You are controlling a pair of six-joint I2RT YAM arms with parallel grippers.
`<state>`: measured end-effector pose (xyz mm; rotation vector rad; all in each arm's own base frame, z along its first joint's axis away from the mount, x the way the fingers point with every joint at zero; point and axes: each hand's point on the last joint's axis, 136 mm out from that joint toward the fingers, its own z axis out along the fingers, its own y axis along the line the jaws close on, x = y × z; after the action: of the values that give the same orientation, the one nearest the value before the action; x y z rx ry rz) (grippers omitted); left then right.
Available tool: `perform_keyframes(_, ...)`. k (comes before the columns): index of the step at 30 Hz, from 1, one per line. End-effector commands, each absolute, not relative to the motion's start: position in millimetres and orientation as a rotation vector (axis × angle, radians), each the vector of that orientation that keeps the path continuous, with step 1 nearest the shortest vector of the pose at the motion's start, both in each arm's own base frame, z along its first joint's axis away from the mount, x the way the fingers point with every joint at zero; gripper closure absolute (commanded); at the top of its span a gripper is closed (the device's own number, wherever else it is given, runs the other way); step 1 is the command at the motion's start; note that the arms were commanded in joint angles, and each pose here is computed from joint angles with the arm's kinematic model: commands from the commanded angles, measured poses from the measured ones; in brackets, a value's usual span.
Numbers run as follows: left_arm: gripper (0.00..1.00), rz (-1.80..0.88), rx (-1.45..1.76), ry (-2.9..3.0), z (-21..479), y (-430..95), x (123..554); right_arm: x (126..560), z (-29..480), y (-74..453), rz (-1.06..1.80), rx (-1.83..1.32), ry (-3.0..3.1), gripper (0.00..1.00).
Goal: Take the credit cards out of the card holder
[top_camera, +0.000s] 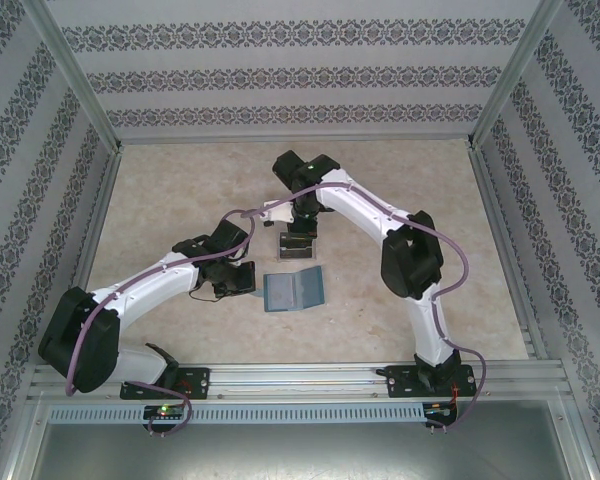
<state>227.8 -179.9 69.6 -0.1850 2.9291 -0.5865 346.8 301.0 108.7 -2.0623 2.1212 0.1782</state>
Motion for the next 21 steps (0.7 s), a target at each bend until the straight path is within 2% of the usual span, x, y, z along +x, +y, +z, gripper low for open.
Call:
perform_keyframes(1,0.94,-0.564,-0.226,2.926,70,-172,229,339,103,298,0.226,-2.103,2.162,1.0)
perform_keyframes(11,0.94,-0.561,-0.223,2.936,67,-172,230,334,84,303,0.304,-2.097,2.221,0.99)
perform_keyframes(15,0.94,-0.573,-0.218,2.941,67,-173,231,338,82,301,0.275,-2.08,2.246,0.89)
perform_keyframes(21,0.94,-0.604,-0.203,2.942,69,-179,234,362,104,298,0.131,-1.962,2.229,0.79)
